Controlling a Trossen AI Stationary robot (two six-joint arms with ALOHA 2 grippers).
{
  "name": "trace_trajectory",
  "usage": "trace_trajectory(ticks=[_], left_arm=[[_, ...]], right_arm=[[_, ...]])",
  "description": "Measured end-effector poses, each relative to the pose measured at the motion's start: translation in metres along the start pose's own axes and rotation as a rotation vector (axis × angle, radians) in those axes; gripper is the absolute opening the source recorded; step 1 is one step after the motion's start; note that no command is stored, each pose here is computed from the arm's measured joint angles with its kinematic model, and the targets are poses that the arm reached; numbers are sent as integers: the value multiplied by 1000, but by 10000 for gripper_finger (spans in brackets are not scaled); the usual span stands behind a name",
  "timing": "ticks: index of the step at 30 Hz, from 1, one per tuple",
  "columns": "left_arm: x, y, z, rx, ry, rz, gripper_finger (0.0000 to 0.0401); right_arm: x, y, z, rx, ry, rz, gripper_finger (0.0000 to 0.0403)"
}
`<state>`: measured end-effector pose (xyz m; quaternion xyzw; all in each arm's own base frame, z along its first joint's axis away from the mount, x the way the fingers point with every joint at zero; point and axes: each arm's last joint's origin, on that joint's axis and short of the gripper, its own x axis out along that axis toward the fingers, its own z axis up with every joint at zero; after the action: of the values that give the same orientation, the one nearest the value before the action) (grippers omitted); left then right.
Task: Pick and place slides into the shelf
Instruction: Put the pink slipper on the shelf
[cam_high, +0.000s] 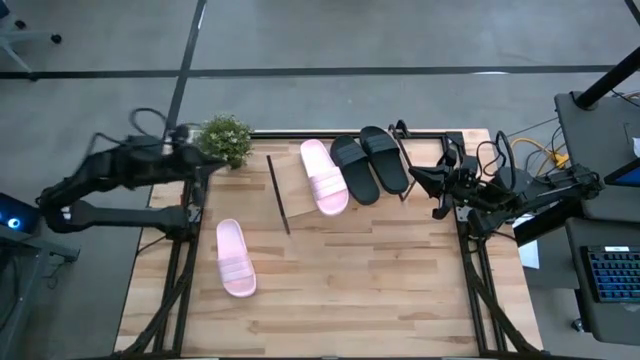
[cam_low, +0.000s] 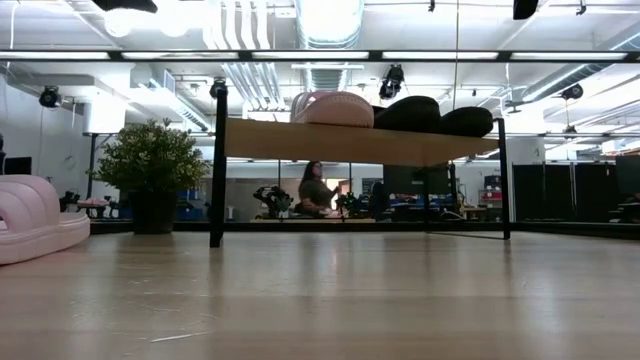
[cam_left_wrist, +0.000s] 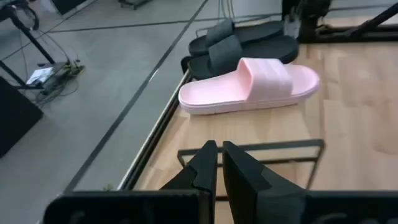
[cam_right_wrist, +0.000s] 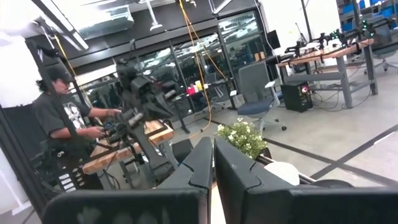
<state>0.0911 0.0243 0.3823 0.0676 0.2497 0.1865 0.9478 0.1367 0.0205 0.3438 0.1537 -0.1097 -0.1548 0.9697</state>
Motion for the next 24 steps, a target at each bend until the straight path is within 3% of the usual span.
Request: trace_trajectory(ticks=[9, 17, 24], left_arm=[[-5, -4, 12, 38, 178, -67, 11], [8, -16, 44, 142, 181, -121, 11], [18, -40, 71, 190, 98, -198, 11]], right_arm=[[0, 0, 0, -19, 2, 0, 9], [0, 0, 0, -21, 3, -1, 9], [0, 0, 0, -26, 4, -1, 9]])
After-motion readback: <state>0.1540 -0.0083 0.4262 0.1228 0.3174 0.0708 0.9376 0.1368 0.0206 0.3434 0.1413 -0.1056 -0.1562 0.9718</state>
